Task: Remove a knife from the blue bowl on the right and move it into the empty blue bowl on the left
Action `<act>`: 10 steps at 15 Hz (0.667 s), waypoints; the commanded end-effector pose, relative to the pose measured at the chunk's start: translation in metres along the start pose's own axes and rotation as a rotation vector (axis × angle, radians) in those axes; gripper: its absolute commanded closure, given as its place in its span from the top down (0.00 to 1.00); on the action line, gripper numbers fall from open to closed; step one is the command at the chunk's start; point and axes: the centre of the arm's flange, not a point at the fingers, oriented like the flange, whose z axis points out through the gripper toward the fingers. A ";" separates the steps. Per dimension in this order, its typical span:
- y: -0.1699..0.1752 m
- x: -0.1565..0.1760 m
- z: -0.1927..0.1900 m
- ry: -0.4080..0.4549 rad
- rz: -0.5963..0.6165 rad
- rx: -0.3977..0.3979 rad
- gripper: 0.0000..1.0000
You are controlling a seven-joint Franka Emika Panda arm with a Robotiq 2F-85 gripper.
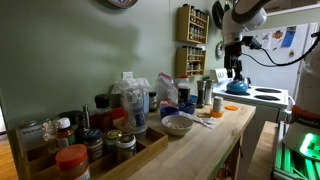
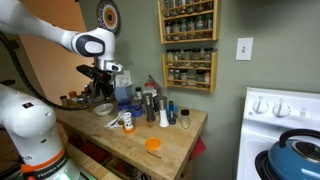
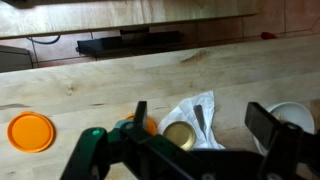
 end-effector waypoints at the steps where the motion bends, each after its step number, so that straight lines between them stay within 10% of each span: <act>1: 0.000 0.000 0.000 0.000 0.000 0.000 1.00; 10: -0.002 0.007 -0.002 0.040 -0.018 -0.012 1.00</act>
